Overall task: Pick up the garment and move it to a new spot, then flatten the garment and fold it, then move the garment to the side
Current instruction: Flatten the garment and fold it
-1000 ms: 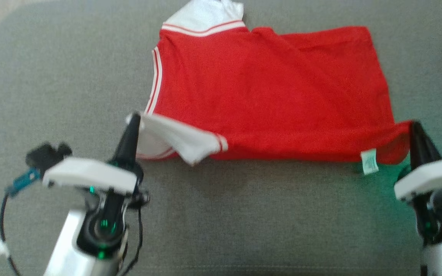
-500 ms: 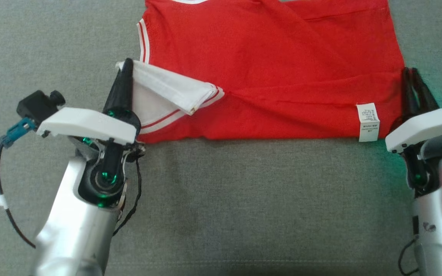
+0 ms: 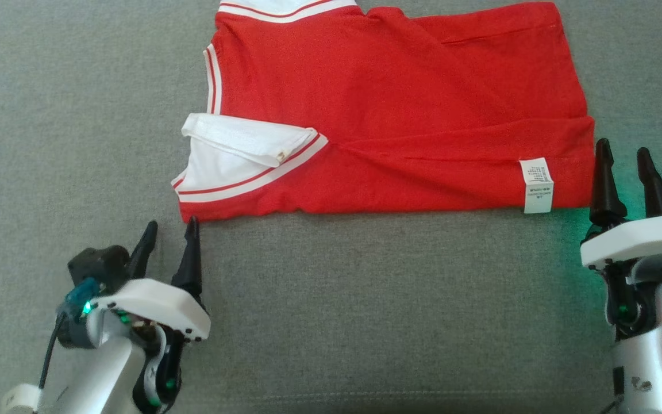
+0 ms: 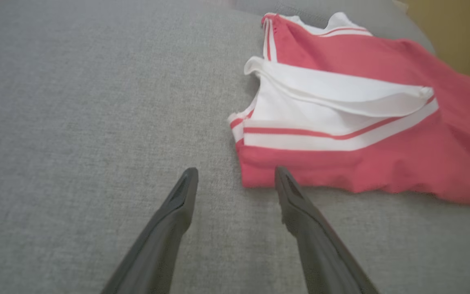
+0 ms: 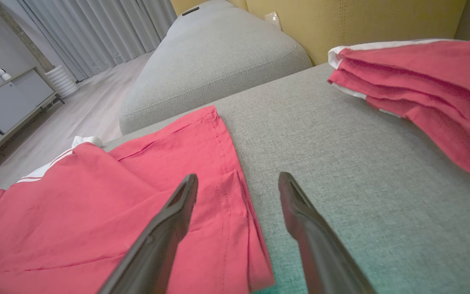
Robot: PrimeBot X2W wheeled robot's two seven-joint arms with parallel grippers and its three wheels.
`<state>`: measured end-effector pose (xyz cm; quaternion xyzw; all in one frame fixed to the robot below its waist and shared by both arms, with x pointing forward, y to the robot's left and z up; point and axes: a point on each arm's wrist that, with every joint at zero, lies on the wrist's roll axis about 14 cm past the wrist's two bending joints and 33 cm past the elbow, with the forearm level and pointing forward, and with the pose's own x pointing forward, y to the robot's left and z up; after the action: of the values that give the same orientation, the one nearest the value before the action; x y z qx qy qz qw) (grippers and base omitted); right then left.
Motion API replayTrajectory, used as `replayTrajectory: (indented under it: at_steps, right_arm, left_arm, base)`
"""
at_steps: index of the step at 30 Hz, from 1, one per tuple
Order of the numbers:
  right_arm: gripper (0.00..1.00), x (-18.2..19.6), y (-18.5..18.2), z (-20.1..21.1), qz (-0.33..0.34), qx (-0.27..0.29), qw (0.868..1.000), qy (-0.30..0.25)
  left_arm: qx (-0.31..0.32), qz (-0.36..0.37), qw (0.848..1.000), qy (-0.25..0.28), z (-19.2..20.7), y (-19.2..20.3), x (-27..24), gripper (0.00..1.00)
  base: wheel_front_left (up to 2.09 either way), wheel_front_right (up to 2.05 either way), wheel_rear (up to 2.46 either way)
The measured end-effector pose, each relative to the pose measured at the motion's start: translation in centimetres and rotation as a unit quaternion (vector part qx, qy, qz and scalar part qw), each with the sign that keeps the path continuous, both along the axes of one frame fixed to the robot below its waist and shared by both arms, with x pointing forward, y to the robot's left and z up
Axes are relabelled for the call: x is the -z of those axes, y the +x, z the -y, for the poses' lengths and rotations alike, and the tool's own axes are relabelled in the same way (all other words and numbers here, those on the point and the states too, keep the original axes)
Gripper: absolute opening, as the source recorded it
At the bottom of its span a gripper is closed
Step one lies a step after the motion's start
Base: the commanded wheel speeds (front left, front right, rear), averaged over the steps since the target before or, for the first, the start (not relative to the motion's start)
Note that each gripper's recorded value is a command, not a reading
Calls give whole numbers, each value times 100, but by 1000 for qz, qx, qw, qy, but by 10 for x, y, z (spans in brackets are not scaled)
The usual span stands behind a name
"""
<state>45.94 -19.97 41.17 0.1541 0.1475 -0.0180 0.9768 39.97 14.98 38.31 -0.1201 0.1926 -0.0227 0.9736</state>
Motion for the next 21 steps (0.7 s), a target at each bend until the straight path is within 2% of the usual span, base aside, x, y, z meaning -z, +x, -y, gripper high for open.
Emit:
replayTrajectory:
  at_steps: [3,12,13,15,16,21]
  right_arm:
    - [100,0,-2,1,-1,4,1000,2]
    - [100,2,-7,12,0,27,1000,7]
    - [100,1,-7,12,1,28,1000,7]
    - [100,2,-7,12,0,27,1000,8]
    - [100,4,-8,11,-3,27,1000,9]
    - [100,20,-15,7,-34,22,999,10]
  left_arm:
    - [-1,-5,1000,28,-6,3,9,100]
    - [1,-11,1000,25,-3,14,20,100]
    - [2,-12,1000,25,-3,14,21,92]
    - [10,-12,1000,23,-2,15,21,7]
    - [16,-12,1000,23,-1,15,22,0]
    - [39,-10,999,18,8,14,20,0]
  base:
    - [0,0,0]
    - [0,0,0]
    - [0,0,0]
    - [0,0,0]
    - [0,0,0]
    - [0,0,0]
